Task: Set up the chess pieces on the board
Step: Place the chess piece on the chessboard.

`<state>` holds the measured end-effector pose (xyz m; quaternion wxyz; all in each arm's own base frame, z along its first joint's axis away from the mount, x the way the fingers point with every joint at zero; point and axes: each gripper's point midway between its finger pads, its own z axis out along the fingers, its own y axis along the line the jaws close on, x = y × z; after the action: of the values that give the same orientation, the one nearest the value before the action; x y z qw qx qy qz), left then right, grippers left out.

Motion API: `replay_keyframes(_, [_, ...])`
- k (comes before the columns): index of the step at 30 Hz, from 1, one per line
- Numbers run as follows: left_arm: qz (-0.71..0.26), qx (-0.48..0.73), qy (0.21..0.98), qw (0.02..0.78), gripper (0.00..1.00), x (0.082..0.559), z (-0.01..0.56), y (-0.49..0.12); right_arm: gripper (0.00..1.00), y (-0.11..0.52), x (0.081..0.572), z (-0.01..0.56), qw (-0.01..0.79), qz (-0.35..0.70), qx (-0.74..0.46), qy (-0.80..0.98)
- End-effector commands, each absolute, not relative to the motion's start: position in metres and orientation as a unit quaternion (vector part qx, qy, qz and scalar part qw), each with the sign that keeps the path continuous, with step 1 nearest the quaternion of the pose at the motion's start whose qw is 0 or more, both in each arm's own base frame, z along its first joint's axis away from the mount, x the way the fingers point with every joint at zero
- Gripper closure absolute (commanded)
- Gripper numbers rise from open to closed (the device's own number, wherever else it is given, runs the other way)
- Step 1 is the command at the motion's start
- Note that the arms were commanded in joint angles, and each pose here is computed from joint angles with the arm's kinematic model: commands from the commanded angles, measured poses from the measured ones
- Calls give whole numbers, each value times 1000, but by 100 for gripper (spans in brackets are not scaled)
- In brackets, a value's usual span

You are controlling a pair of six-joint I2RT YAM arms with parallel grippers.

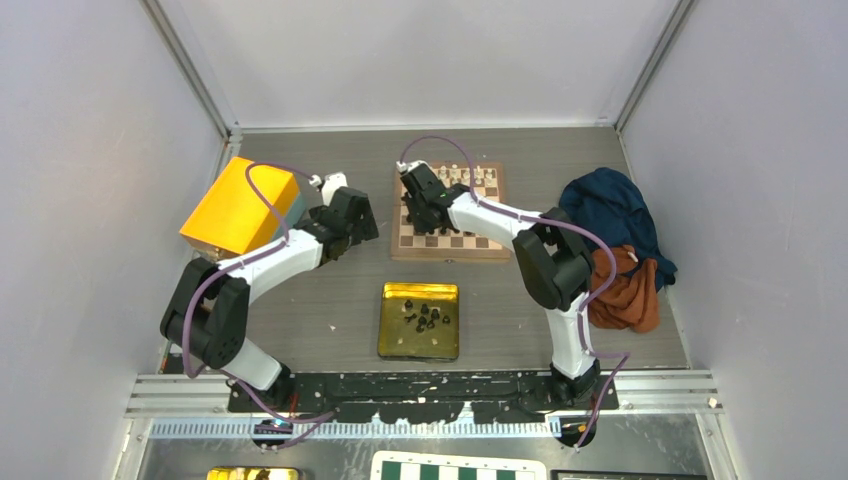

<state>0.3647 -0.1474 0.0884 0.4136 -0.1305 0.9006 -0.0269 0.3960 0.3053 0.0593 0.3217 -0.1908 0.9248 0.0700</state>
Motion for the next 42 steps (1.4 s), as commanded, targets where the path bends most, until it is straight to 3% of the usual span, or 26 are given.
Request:
replay_keyframes(1, [-45,-142,880,451,17,376,120,-152,95,316,400,95,360,95,-183,910])
replay_keyframes(23, [-46,-141,880,451,17,377,120,-153,94,323,400,92,358,94,-188,910])
replay_keyframes(33, [-45,-141,880,451,17,378,119,-152,66,323,400,95,362,92,-191,908])
replay_keyframes(42, [-49,-138,879,454,16,378,124,-153,65,324,405,110,377,95,-191,901])
